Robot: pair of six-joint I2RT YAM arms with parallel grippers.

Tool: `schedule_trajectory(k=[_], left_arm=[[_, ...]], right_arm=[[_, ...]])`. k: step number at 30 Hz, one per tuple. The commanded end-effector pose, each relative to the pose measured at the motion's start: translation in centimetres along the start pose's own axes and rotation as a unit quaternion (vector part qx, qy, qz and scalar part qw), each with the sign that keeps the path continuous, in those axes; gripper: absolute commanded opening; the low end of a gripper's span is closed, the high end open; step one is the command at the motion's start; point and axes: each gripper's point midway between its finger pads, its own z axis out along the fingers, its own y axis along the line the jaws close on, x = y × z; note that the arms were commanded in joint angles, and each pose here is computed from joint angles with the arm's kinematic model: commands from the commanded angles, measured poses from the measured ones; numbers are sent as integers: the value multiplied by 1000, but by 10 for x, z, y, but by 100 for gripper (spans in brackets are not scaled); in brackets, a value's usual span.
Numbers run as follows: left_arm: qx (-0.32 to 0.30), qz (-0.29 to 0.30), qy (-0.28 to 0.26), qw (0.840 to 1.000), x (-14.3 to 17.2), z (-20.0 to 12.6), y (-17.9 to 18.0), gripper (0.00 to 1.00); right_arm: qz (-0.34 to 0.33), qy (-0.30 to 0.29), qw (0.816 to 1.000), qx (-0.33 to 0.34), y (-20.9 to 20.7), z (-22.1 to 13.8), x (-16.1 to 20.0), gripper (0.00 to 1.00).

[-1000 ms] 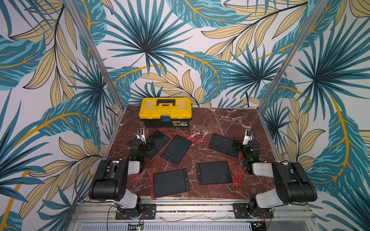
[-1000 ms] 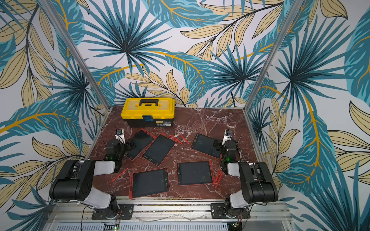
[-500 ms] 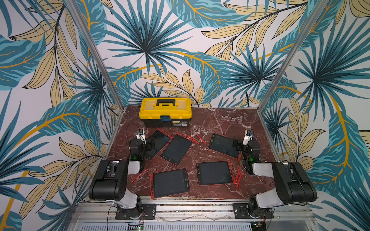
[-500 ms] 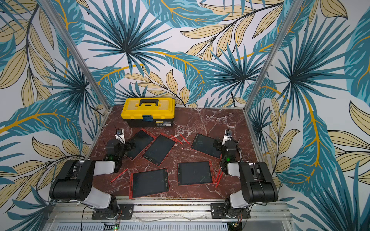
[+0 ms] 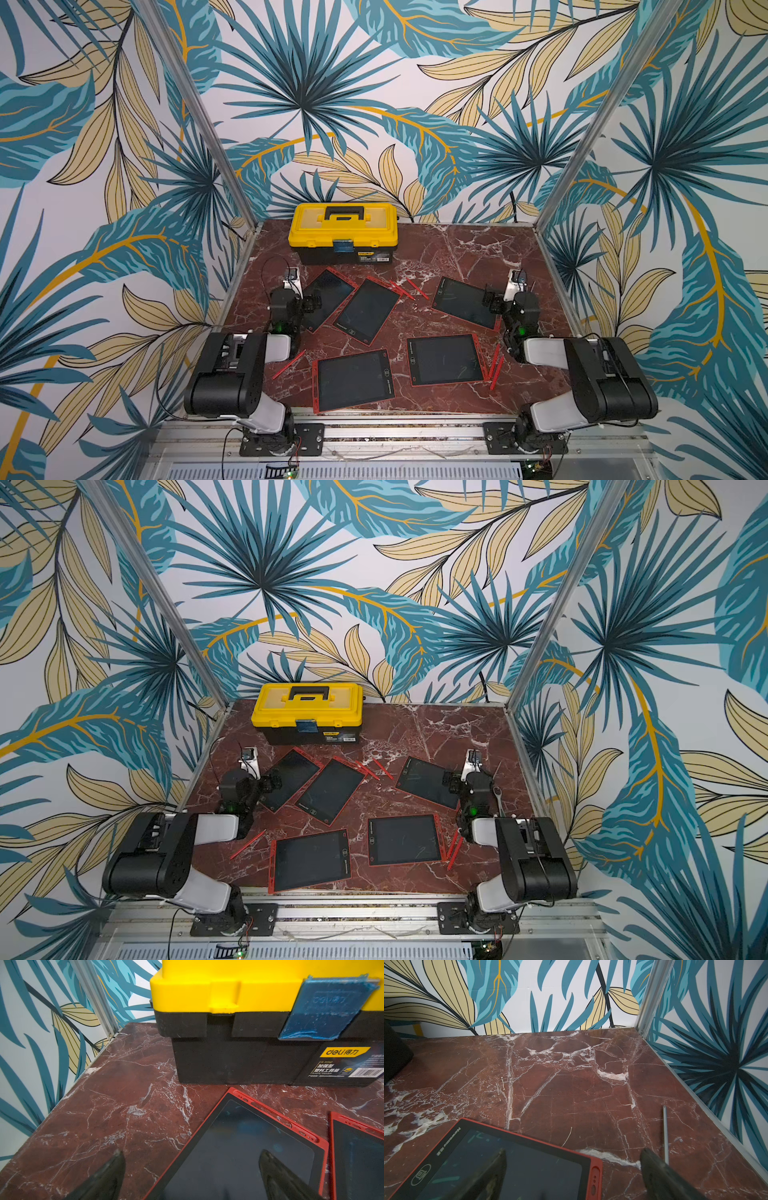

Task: Place the stylus back onto the writing tablet
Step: Move the writing tablet to the center of the board.

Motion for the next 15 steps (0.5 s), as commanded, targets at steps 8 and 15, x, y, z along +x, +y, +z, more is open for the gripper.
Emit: schedule_trajectory(k=[8,15], left_arm=[[6,5,-44,999,-31,-8,0,100],[-29,-22,-52,998,-62,-34,9,100]], right_arm=[[5,-12,1000,19,-8,-2,-2,100],[12,-32,999,37,-16,-17,-20,100]])
